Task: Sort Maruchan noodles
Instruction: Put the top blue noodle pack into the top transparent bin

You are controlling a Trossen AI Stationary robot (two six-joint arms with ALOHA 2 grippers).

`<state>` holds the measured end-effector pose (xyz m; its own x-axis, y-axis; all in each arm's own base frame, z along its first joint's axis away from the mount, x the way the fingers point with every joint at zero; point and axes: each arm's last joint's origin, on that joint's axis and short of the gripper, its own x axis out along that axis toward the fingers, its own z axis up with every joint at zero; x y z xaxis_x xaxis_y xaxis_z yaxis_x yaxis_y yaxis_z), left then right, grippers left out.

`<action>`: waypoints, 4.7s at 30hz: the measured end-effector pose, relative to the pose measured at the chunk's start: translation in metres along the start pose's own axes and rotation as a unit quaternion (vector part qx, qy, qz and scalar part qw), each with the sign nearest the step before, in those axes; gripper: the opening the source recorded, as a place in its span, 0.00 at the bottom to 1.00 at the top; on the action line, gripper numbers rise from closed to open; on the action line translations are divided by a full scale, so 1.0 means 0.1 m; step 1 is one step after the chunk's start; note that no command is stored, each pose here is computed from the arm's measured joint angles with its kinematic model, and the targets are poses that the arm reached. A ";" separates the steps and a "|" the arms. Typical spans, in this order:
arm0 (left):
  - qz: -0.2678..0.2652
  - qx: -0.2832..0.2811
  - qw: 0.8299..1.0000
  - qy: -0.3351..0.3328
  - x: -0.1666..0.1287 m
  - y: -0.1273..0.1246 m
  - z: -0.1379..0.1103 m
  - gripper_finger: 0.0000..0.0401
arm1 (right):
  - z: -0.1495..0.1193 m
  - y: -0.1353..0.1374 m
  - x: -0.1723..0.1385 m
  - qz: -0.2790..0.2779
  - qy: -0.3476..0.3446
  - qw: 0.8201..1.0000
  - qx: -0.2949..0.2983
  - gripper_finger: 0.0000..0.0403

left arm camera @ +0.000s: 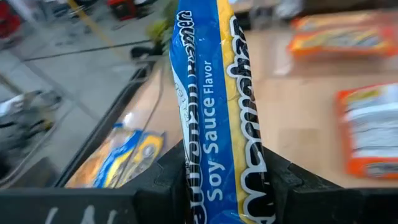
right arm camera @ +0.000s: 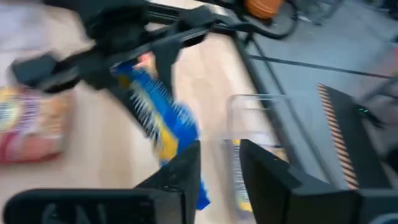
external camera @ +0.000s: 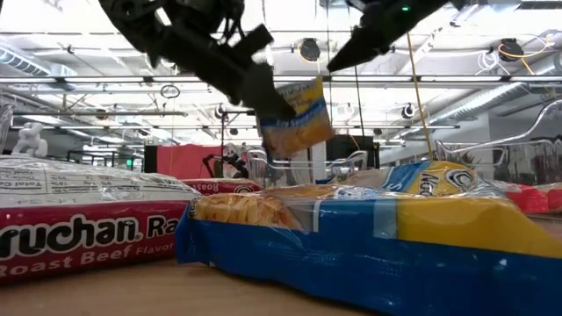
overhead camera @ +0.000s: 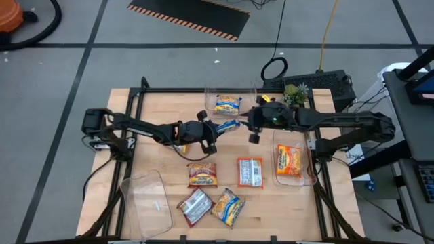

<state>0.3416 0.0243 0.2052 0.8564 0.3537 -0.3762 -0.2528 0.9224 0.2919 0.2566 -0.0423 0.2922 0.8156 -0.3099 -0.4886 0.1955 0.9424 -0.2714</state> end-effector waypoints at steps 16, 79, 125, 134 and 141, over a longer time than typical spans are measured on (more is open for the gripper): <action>-0.112 -0.008 0.993 -0.031 -0.39 0.12 0.25 0.33 | -0.40 0.18 -0.02 0.115 -0.094 0.986 0.074 0.58; -0.001 -0.012 1.000 -0.005 -0.74 0.29 0.36 0.62 | -0.36 -0.02 0.59 0.113 -0.149 0.975 0.122 0.27; 0.019 0.097 0.988 -0.116 -1.59 0.27 0.69 0.62 | -0.17 -1.43 0.98 0.063 -0.075 0.894 0.437 0.29; 0.019 0.097 0.988 -0.118 -1.59 0.27 0.69 0.62 | -0.45 -1.42 1.23 0.048 -0.004 0.870 0.491 0.29; 0.019 0.094 0.988 -0.119 -1.59 0.27 0.70 0.62 | -0.54 -1.39 1.31 0.044 0.025 0.866 0.497 0.32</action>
<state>0.2298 -0.0176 0.3345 0.9355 0.3196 -0.1505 -0.2170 0.8560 0.4691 0.3065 -0.2206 0.2212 0.8319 -0.2129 -0.5125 0.5256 0.5986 0.6045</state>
